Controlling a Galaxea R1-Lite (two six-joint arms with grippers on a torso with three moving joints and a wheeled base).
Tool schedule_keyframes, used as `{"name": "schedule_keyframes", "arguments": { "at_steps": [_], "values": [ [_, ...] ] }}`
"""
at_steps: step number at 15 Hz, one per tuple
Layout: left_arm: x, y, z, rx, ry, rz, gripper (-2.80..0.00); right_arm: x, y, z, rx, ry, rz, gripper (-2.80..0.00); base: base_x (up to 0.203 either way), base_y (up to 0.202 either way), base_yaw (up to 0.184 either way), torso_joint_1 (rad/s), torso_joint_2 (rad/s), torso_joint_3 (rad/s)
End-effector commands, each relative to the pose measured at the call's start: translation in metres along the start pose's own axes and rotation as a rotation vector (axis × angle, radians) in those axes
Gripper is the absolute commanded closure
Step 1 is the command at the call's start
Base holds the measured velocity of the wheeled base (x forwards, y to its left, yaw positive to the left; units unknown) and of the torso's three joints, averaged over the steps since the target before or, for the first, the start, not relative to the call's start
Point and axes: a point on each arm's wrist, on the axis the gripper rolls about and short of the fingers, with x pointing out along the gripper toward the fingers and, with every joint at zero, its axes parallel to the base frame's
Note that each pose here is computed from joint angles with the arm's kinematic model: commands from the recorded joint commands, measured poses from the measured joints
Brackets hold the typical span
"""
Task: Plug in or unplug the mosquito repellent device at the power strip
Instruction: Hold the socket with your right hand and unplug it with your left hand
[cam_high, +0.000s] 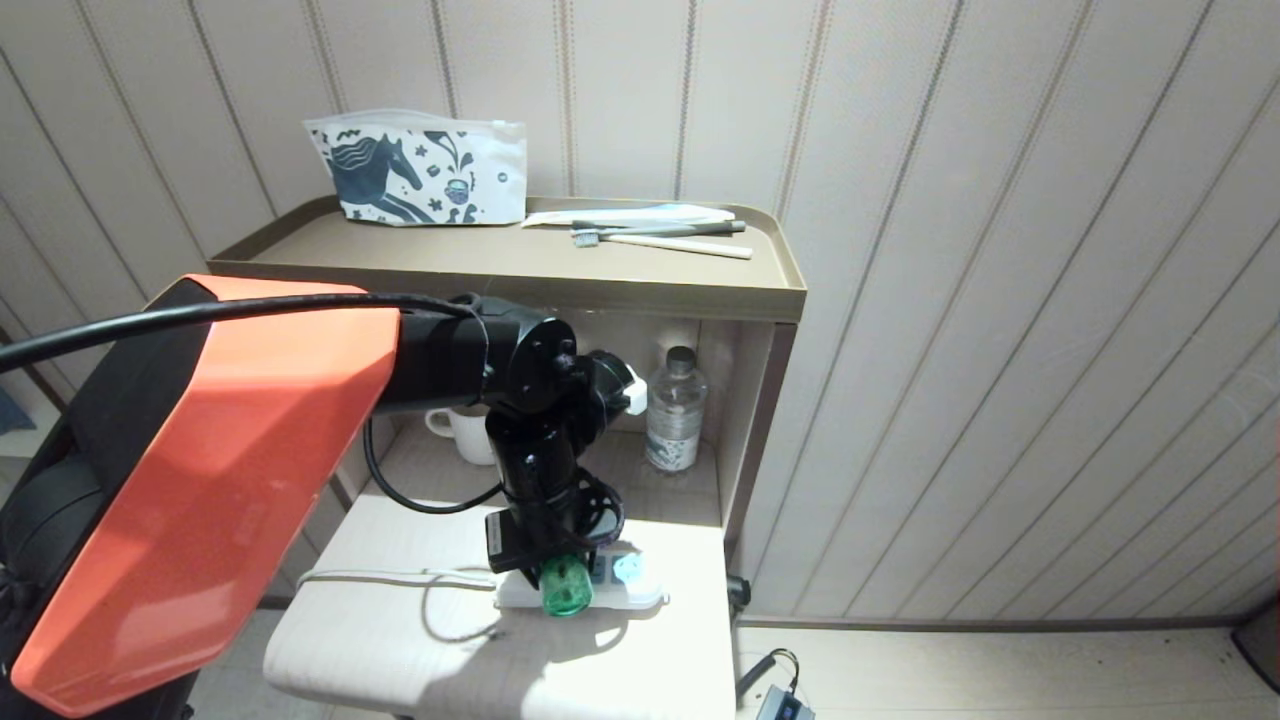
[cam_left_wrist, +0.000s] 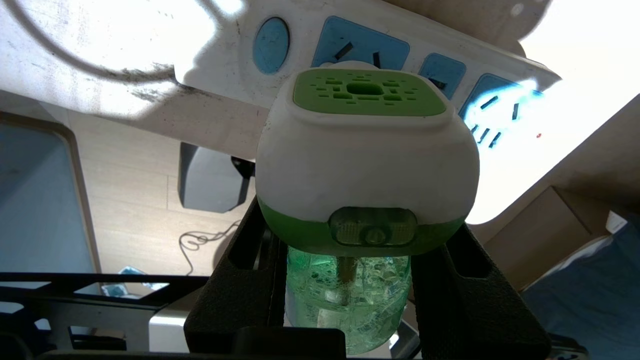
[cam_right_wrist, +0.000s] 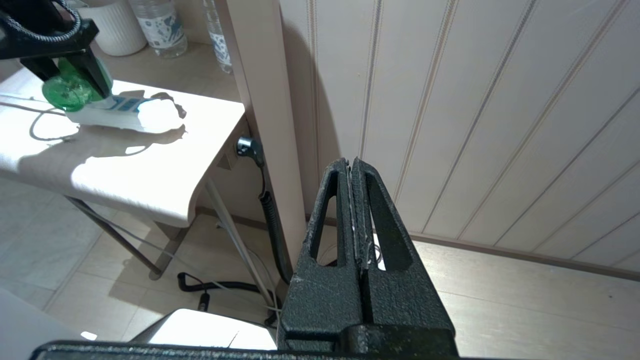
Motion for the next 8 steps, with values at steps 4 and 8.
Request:
{"name": "schedule_keyframes", "arguments": {
  "at_steps": [4, 8],
  "values": [
    [0.003, -0.008, -0.009, 0.024, 0.009, 0.004, 0.00, 0.007, 0.000, 0.015, 0.005, 0.004, 0.068, 0.00, 0.000, 0.000, 0.000, 0.000, 0.00, 0.000],
    [0.003, -0.013, -0.016, 0.039, 0.010, 0.000, 0.00, 0.086, -0.006, 0.036, 0.083, 0.302, 0.295, 0.00, 0.000, 0.000, 0.000, 0.000, 0.00, 0.000]
  ]
}}
